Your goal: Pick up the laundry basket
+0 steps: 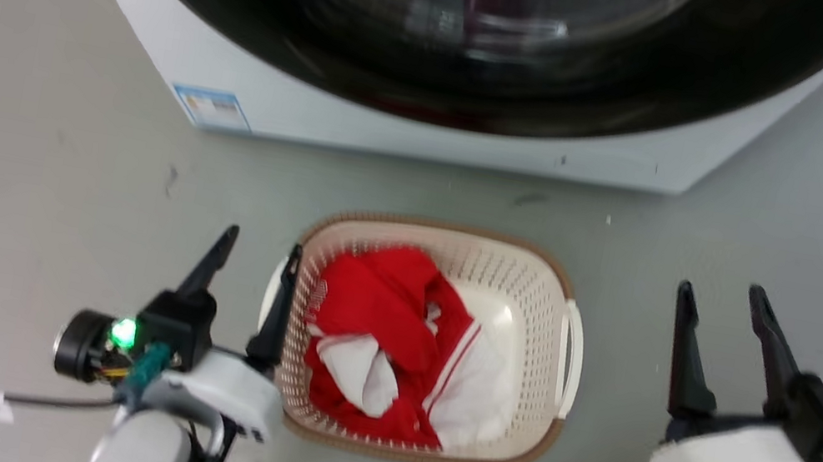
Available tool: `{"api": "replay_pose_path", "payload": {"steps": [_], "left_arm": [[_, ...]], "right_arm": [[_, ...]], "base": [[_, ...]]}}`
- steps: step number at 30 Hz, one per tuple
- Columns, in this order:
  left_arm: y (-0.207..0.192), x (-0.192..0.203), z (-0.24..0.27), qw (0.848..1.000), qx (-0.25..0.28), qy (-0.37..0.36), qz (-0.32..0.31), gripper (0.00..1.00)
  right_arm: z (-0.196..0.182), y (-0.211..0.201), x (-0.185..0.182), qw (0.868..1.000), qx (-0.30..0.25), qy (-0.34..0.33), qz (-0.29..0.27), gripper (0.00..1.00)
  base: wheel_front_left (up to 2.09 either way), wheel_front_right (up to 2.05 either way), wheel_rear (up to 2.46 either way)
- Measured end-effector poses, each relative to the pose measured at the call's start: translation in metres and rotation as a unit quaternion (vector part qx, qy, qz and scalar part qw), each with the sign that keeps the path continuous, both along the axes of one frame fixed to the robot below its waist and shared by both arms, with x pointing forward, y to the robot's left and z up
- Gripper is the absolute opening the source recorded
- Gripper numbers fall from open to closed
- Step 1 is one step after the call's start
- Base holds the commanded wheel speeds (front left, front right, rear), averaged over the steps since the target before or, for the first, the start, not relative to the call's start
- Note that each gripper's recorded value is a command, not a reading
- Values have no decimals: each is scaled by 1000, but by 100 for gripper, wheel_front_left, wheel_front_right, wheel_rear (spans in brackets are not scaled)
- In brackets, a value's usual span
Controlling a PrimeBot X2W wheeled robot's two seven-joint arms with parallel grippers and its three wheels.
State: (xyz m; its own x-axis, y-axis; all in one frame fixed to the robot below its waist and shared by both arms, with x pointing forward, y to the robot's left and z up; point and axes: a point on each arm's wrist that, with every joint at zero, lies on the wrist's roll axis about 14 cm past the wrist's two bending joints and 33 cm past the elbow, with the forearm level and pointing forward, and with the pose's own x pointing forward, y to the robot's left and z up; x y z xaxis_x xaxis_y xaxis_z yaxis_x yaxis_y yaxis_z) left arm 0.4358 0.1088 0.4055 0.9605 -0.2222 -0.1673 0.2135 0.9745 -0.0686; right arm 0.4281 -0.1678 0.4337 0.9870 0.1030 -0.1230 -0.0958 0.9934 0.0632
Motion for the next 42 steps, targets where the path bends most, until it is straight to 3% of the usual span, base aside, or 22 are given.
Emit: {"api": "replay_pose_path", "payload": {"steps": [6,8,16,21,29,36,37,42], "left_arm": [[7,24,-64,997,26,74,-14,100],[9,28,-86,994,47,98,-25,100],[15,29,-164,975,77,200,-50,100],[16,27,-198,963,78,253,-56,100],[19,25,-231,941,95,317,-76,100],[24,17,-251,914,113,379,-88,100],[18,11,-258,902,118,402,-100,100],[15,7,-265,888,117,432,-108,100]], "right_arm": [[-60,3,17,996,2,87,6,100],[-82,2,18,992,26,122,-3,100],[-167,0,8,963,38,265,-9,100],[-200,7,10,946,55,319,-8,100],[-241,17,12,919,30,393,21,100],[-262,30,14,891,16,451,50,100],[-273,32,6,871,10,489,58,100],[-287,31,-8,838,8,542,56,100]], "base": [[0,0,0],[0,0,0],[0,0,0],[0,0,0],[0,0,0],[0,0,0],[0,0,0],[0,0,0]]}}
